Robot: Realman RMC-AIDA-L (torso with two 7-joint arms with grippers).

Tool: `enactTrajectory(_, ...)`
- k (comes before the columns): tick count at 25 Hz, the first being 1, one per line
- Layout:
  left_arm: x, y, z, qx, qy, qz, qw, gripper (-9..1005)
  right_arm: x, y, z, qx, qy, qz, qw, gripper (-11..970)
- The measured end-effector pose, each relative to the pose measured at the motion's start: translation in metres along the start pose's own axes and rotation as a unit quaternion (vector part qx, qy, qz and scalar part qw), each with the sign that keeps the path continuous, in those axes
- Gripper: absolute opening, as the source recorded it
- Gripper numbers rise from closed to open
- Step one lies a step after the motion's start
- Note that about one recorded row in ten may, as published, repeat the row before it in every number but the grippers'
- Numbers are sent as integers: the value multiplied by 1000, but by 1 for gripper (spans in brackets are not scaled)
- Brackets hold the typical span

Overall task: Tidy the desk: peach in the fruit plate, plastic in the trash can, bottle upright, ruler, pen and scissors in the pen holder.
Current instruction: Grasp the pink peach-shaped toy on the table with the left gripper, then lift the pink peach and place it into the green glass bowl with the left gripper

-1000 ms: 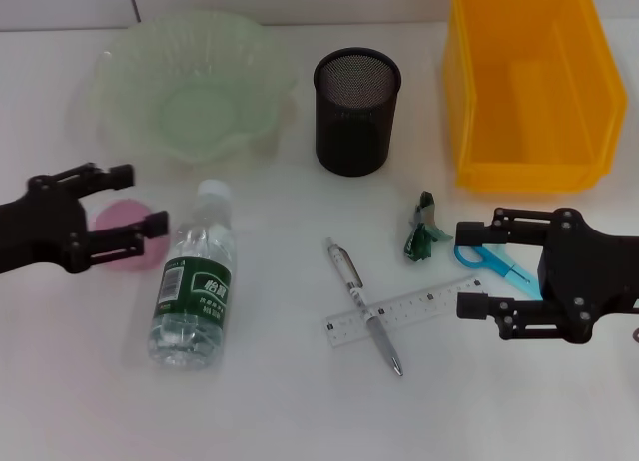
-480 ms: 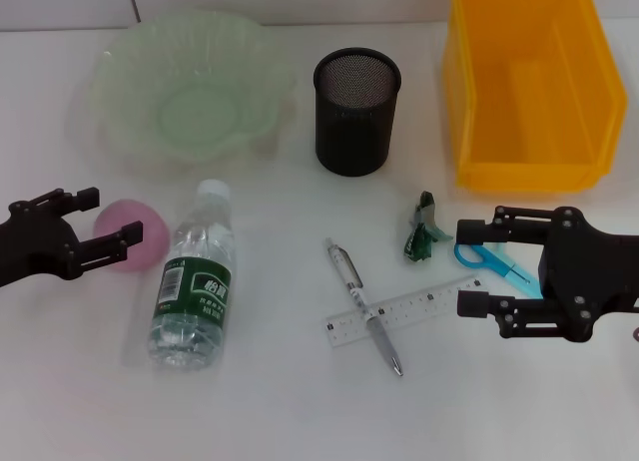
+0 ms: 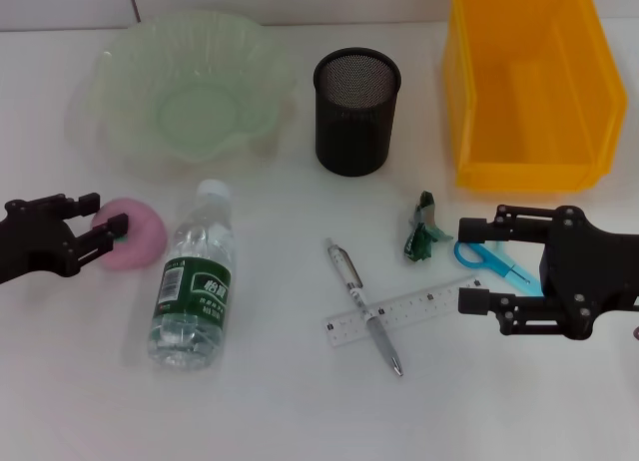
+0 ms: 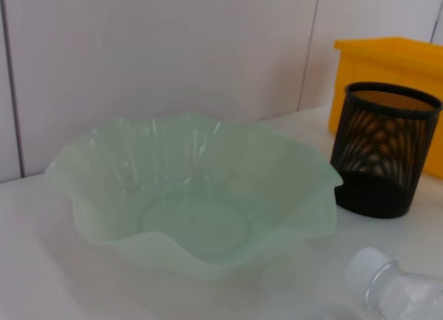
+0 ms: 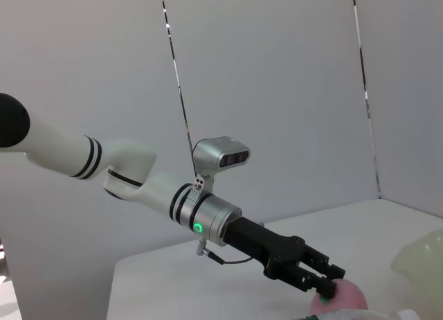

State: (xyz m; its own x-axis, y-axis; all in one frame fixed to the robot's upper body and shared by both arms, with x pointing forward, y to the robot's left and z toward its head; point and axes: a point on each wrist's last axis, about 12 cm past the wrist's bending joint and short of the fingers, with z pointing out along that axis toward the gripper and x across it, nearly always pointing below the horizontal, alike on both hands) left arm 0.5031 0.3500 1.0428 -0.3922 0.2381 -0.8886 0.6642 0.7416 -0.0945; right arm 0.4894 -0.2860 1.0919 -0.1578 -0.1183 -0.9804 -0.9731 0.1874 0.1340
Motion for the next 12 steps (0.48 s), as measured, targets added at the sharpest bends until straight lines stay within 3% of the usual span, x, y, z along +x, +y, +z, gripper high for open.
enactTrajectory(12, -3, 1, 6, 0, 4, 2, 1000, 251, 1, 1, -2, 3, 1, 5, 1000, 721)
